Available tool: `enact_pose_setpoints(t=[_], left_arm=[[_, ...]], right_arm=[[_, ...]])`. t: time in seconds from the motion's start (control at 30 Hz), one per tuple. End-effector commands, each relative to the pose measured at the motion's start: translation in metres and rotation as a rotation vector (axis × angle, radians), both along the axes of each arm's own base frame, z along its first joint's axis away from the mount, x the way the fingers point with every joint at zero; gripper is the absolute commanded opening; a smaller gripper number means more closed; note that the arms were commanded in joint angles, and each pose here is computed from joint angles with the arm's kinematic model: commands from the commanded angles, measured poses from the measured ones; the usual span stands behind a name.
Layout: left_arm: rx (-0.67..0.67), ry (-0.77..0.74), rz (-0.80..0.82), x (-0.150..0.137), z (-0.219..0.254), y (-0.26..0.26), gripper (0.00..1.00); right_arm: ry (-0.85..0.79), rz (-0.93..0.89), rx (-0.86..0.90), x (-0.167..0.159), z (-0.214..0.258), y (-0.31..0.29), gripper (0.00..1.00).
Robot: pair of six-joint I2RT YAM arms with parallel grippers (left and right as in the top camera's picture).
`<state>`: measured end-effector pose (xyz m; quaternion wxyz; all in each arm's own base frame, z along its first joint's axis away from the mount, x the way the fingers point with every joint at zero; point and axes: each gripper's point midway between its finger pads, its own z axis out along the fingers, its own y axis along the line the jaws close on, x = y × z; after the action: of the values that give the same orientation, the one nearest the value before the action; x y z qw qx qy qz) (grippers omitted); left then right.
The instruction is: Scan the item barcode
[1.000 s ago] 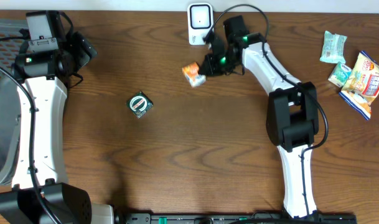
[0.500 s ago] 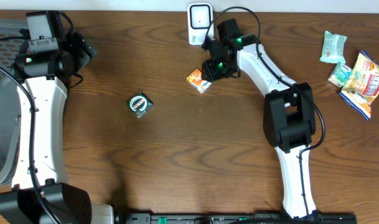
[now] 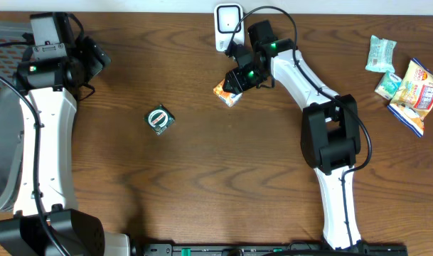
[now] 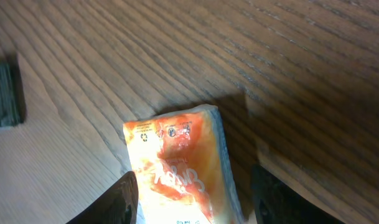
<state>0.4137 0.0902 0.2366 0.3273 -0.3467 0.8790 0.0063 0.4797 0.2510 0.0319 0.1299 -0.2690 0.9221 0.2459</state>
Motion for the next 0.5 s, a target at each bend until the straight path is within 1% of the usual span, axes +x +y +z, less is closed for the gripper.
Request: enact_pose_setpoints(t=[0.0,0.07,0.13,0.2,0.27,0.3,0.4,0.47], left_arm=[[0.005,-0.015,0.018,0.001,0.006,0.002,0.98],[0.005,-0.015,0.018,0.001,0.006,0.002,0.98],[0.005,-0.015,0.018,0.002,0.006,0.002,0.98],[0.005,-0.015,0.018,0.001,0.006,0.002,0.98],[0.005,-0.015,0.018,0.001,0.006,0.002,0.98],[0.005,-0.015,0.018,0.001,0.006,0.002,0.98],[0.005,-0.015,0.018,0.001,0.006,0.002,0.98],[0.005,-0.015,0.018,0.001,0.006,0.002,0.98]], right_arm=[[-0.058,0.062,-0.052,-0.004,0.006,0.003,0.53],[-0.044,0.066,-0.084,-0.01,-0.004,0.003,0.5],[-0.03,0.074,-0.082,-0.015,-0.009,0.006,0.43],[-0.021,0.08,-0.086,-0.019,-0.013,0.007,0.31],[-0.018,0.085,-0.087,-0.022,-0.014,0.009,0.12],[-0.018,0.086,-0.086,-0.022,-0.014,0.011,0.01],[-0.008,0.046,-0.069,-0.02,-0.01,0.014,0.01],[0.003,0.025,0.035,-0.016,0.009,0.021,0.01]])
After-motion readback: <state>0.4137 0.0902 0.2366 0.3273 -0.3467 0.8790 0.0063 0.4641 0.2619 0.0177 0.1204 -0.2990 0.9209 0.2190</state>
